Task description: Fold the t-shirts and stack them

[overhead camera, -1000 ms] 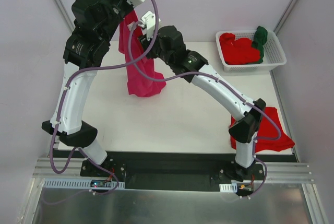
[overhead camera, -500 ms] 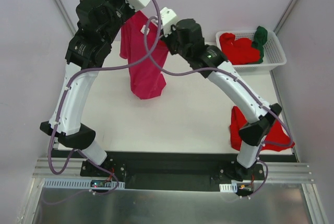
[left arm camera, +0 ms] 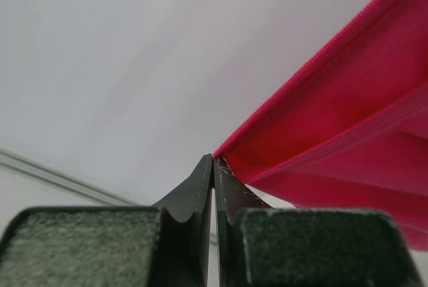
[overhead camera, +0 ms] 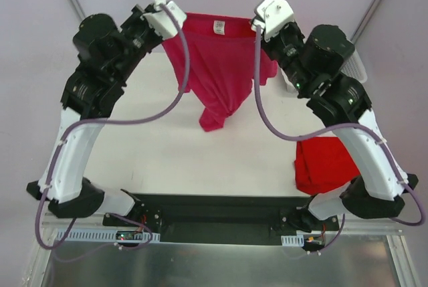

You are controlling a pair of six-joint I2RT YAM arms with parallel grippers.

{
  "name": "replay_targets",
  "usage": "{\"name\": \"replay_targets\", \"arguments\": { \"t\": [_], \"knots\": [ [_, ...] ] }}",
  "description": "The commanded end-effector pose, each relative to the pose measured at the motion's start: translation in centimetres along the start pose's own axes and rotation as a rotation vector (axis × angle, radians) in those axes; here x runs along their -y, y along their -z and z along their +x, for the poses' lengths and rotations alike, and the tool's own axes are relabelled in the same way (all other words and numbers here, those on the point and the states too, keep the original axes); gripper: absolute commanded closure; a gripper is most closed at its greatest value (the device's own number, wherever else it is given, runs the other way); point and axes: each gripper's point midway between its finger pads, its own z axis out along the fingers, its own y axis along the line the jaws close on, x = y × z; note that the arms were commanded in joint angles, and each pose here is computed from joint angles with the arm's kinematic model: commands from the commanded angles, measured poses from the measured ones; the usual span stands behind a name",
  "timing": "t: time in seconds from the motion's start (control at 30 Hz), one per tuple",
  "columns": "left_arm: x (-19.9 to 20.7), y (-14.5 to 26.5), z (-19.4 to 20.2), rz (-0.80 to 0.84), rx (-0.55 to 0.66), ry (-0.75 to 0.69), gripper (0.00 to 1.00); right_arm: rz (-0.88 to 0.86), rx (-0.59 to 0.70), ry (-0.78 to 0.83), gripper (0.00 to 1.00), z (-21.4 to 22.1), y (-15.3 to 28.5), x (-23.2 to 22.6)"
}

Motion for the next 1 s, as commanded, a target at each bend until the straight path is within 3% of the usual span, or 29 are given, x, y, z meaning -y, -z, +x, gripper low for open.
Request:
{"name": "replay_targets", "arguments": {
  "t": [0.0, 0.23, 0.5, 0.57, 0.73, 0.83, 0.97],
  "knots": [
    [-3.5, 8.2, -3.0, -0.089, 0.151, 0.040, 1.00, -0.021, 0.020, 0.070, 0.99, -0.6, 3.7, 1.2],
    [-5.9, 17.4, -5.4, -0.130, 0.340, 0.052, 1.00, -0.119, 0.075, 0.115, 0.99, -0.2, 9.4, 1.5],
    [-7.4, 25.5, -9.9, -0.169, 0.559, -0.115, 1.00, -0.061, 0.157, 0.188, 0.99, -3.5, 12.5, 5.6],
    [-7.9, 26.4, -10.4, -0.205, 0.550, -0.149, 1.00, -0.033, 0.179, 0.196, 0.99, -4.4, 12.6, 6.5],
    [-9.1, 25.4, -9.0, -0.266, 0.464, -0.021, 1.00, -0.079, 0.148, 0.147, 0.99, -2.7, 11.6, 4.3],
    [-6.3, 21.0, -4.4, -0.192, 0.332, 0.064, 1.00, -0.162, 0.116, 0.124, 0.99, 0.2, 10.3, 0.2],
    [-2.8, 17.7, -0.8, -0.102, 0.249, 0.141, 1.00, -0.284, 0.088, 0.043, 0.99, 1.3, 9.8, -3.8]
  ]
}}
